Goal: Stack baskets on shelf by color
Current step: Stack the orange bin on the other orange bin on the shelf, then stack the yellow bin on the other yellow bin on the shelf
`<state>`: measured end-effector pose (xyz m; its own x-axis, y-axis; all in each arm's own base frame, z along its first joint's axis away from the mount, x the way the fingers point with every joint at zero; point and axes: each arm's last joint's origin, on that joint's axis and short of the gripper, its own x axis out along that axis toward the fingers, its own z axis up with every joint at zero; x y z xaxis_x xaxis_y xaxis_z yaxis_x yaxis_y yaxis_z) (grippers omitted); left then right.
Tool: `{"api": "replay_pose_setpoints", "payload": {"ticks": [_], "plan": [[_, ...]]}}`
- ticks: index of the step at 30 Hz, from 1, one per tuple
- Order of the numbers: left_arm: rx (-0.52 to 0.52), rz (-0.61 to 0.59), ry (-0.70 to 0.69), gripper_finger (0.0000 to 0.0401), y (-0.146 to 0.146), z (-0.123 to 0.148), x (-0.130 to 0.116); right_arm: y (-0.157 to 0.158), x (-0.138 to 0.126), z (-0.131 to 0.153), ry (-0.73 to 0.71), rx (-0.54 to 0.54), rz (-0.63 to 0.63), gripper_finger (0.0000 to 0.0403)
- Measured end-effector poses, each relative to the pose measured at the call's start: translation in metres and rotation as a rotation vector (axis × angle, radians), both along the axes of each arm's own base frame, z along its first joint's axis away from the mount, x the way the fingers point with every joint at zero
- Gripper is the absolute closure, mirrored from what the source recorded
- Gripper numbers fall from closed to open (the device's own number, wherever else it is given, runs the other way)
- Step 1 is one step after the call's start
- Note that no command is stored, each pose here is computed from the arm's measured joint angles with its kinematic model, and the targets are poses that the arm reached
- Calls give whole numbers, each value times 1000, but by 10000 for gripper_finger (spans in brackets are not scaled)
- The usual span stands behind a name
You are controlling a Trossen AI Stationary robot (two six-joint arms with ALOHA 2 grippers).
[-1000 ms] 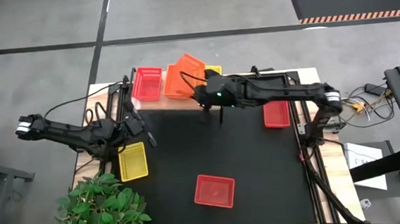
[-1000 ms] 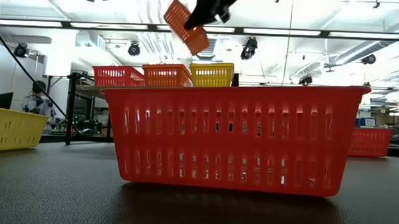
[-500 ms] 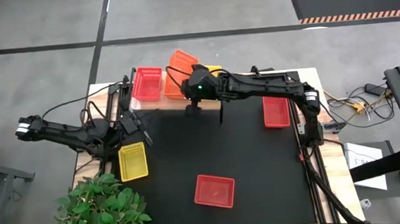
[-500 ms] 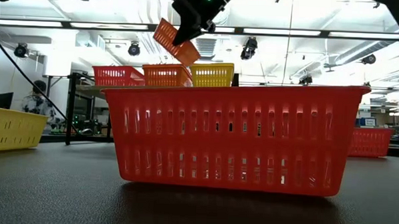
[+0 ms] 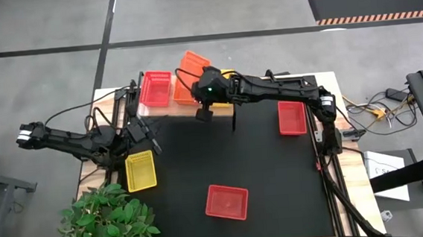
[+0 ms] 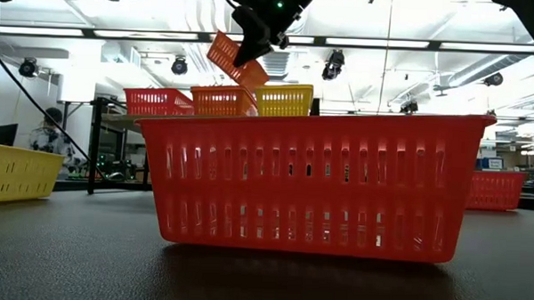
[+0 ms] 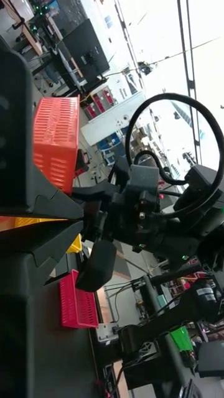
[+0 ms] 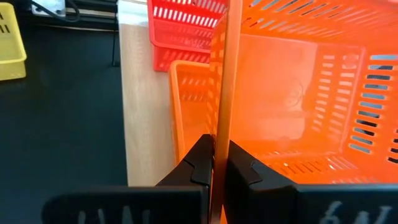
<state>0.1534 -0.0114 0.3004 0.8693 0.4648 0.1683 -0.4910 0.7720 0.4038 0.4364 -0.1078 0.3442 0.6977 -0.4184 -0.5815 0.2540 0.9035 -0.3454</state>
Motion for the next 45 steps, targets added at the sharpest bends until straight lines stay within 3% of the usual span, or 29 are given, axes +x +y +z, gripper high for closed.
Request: {"api": "replay_pose_setpoints", "payload": {"ticks": [13, 25, 31, 36, 45], "plan": [[0, 0, 2, 401, 0, 0, 0, -7, 2, -12, 3, -23, 35, 390], [1, 0, 5, 401, 0, -1, 1, -10, 3, -10, -23, -27, 26, 300], [2, 0, 7, 401, 0, -1, 1, -6, 2, 3, -45, -27, 31, 279], [3, 0, 12, 401, -1, -2, 3, 12, -13, 19, 5, -25, 70, 296], [9, 0, 22, 401, -1, -3, 4, 61, -50, 21, 126, 52, 135, 379]]}}
